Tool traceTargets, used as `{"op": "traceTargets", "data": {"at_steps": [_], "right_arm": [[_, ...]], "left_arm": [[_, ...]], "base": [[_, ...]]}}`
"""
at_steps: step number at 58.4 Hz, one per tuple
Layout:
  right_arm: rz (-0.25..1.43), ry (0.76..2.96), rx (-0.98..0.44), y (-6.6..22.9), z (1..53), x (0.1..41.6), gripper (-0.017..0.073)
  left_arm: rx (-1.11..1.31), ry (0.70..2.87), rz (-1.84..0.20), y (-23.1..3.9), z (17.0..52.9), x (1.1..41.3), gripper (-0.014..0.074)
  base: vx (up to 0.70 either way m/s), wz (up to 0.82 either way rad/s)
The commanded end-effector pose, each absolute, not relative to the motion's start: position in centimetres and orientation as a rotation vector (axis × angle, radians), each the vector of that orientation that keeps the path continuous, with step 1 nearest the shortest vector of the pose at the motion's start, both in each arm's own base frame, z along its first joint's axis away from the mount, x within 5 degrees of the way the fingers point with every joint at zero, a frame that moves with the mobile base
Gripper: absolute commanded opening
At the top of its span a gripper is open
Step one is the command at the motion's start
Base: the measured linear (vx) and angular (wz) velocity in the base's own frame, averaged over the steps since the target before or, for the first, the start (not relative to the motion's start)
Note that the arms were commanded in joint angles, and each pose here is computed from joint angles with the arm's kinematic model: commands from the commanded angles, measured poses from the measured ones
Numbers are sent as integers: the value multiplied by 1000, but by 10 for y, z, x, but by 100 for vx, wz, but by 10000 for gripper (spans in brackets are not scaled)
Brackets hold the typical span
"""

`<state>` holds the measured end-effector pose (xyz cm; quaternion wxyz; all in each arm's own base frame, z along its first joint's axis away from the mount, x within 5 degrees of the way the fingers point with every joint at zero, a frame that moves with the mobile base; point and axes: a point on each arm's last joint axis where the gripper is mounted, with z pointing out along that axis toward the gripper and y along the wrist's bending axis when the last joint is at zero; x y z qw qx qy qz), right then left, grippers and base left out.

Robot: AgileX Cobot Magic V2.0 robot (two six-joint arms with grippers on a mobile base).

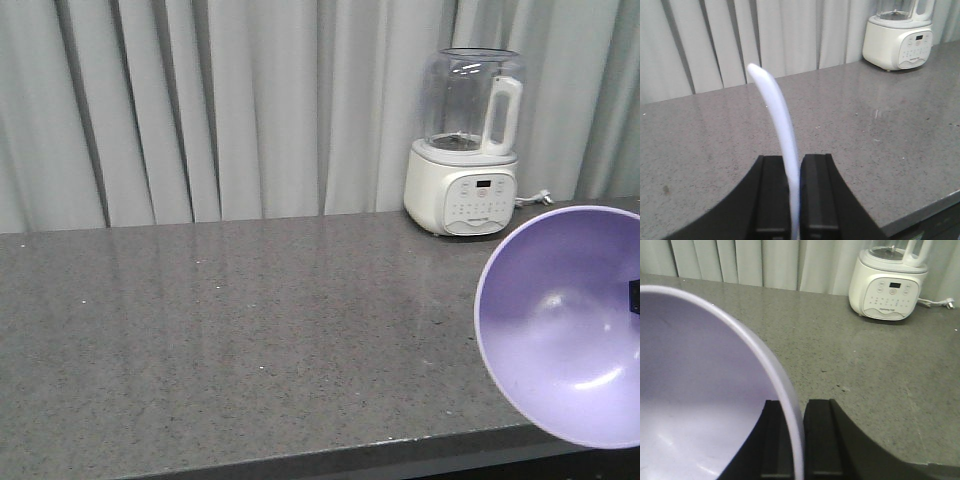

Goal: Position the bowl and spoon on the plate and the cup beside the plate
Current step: 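Drive the base, holding bowl and spoon, to the pale blue plate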

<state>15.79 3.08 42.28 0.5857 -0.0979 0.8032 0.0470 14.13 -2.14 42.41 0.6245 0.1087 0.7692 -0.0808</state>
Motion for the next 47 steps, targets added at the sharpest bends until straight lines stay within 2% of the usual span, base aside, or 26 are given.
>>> {"op": "traceTargets", "data": {"at_steps": [1, 21, 47], "right_arm": [[108, 1748, -214, 30, 441, 155, -9], [108, 1748, -214, 30, 441, 155, -9], [108, 1748, -214, 30, 441, 155, -9]], "left_arm": [[208, 1675, -190, -20, 439, 139, 0], [208, 1675, -190, -20, 439, 139, 0], [208, 1674, -190, -20, 439, 139, 0]], "base": [[-5, -32], [-3, -38], [6, -59]]}}
